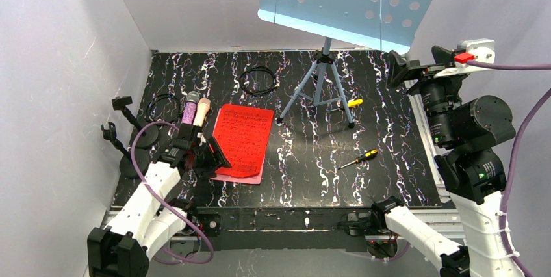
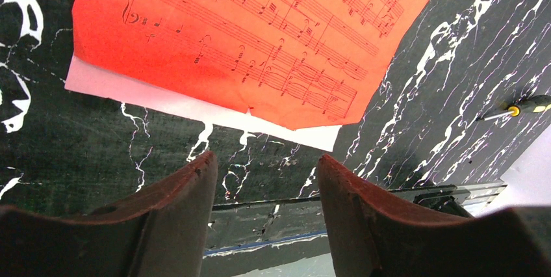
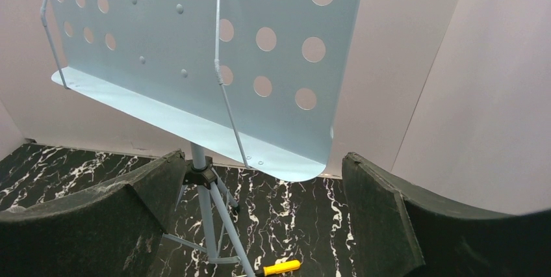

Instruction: Pack up the instrument practice props

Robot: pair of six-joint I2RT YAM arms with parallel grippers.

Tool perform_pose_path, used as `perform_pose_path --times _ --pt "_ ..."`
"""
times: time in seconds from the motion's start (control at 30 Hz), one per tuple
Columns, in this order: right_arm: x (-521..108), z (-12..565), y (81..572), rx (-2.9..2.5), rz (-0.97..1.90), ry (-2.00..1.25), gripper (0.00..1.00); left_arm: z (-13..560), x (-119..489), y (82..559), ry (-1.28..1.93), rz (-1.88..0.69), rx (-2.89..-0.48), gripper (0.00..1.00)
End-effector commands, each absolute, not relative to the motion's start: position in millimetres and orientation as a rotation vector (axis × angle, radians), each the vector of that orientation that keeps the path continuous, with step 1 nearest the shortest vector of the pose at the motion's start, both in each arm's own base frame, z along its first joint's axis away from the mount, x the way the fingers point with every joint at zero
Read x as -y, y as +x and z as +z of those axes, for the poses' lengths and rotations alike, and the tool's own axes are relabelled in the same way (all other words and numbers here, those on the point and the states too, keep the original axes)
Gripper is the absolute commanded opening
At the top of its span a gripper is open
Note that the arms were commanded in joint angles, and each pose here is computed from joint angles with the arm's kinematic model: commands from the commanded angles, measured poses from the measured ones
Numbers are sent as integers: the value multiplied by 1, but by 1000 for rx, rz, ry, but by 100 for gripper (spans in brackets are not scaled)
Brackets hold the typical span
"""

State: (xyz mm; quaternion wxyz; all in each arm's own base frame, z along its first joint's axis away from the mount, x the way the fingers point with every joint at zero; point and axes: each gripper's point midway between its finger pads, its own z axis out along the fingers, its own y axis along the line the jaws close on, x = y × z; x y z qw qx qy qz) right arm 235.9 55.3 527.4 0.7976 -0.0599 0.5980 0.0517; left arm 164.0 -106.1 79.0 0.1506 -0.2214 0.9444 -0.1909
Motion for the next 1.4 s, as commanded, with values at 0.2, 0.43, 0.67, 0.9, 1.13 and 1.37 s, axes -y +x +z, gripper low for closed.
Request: perform_pose_path --times 0.2,0.43,0.67,0.9,1.13,1.37 --pt "-32 505 227 -1323 40 -47 99 106 90 155 -641 -471 -2653 70" --pt "-14 466 215 -1416 -34 -23 99 150 72 159 -589 -381 -2539 82" --pt "-17 425 203 -1523 -12 -78 99 190 50 153 -589 -320 -2369 93" --pt "-18 400 193 -1560 14 -80 99 233 23 133 -580 -279 -2153 98" --pt "-14 382 186 -1563 32 -40 99 266 -7 106 -542 -190 -1987 98" --pt "-3 368 179 -1535 29 30 99 294 -40 69 -504 -101 -1791 98"
